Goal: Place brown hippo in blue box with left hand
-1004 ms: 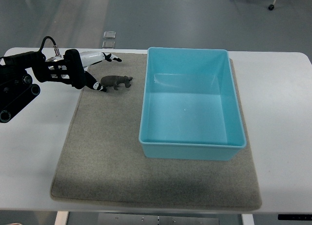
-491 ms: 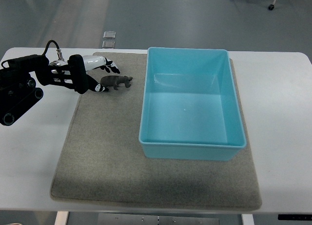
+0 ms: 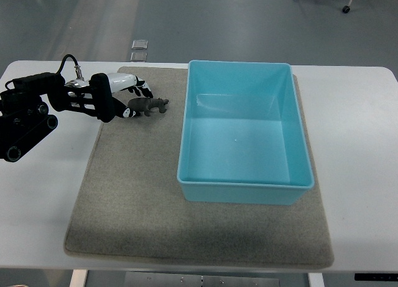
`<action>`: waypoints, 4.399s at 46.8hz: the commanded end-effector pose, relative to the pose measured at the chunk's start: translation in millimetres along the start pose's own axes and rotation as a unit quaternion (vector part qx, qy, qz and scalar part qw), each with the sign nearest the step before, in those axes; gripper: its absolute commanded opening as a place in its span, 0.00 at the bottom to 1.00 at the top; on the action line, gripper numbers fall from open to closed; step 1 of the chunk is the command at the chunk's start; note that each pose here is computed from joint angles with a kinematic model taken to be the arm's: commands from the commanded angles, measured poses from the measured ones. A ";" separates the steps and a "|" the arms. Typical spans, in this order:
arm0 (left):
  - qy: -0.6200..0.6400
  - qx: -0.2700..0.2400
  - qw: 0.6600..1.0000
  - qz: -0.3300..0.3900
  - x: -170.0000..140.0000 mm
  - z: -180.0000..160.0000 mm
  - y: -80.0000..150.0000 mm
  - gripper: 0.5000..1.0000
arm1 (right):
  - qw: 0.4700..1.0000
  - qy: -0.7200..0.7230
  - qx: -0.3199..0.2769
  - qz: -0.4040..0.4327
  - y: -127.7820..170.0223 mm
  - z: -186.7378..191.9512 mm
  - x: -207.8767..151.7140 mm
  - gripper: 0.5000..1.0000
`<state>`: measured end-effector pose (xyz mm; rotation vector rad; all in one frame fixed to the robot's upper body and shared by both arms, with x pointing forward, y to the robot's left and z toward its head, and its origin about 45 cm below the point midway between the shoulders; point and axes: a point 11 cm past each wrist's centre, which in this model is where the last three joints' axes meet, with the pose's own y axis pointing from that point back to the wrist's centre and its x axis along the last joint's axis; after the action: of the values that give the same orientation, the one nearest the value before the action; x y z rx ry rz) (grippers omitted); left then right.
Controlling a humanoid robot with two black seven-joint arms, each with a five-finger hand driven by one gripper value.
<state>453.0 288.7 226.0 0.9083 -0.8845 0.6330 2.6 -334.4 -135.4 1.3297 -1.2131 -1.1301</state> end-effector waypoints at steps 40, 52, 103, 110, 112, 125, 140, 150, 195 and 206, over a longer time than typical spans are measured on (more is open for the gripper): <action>0.010 -0.007 1.000 0.021 17.4 5.6 0.1 0.00 | 1.000 0.000 0.000 0.000 0.0 0.0 0.0 0.87; 0.011 -0.021 0.997 0.077 70.9 15.5 8.2 0.00 | 1.000 0.000 0.000 0.000 0.0 0.0 0.0 0.87; -0.042 -0.234 0.971 -0.027 15.0 211.2 -48.7 0.00 | 1.000 0.000 0.000 0.000 0.0 0.0 0.0 0.87; -0.051 -0.231 0.970 -0.049 -6.4 215.4 -55.8 0.00 | 1.000 0.000 0.000 0.000 0.0 0.0 0.0 0.87; -0.055 -0.228 0.971 -0.054 -12.8 214.7 -57.7 0.00 | 1.000 0.000 0.000 0.000 0.0 0.0 0.0 0.87; -0.072 -0.217 0.970 -0.080 -38.1 209.6 -63.5 0.00 | 1.000 0.000 0.000 0.000 0.0 0.0 0.0 0.87; -0.068 -0.214 0.972 -0.068 -38.5 208.8 -65.0 0.00 | 1.000 0.000 0.000 0.000 0.0 0.0 0.0 0.87; -0.063 -0.219 0.972 -0.055 -36.8 210.8 -64.6 0.35 | 1.000 0.000 0.000 0.000 0.0 0.0 0.0 0.87; 0.204 -0.228 0.944 0.120 54.5 194.2 -51.4 0.98 | 1.000 0.000 0.000 0.000 0.0 0.0 0.0 0.87; 0.353 -0.186 0.888 0.230 87.6 145.8 -35.1 0.98 | 1.000 0.000 0.000 0.000 0.0 0.0 0.0 0.87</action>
<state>463.4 138.8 327.0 0.1276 -0.5836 0.9796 2.6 -334.4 -135.4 1.3296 -1.2131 -1.1301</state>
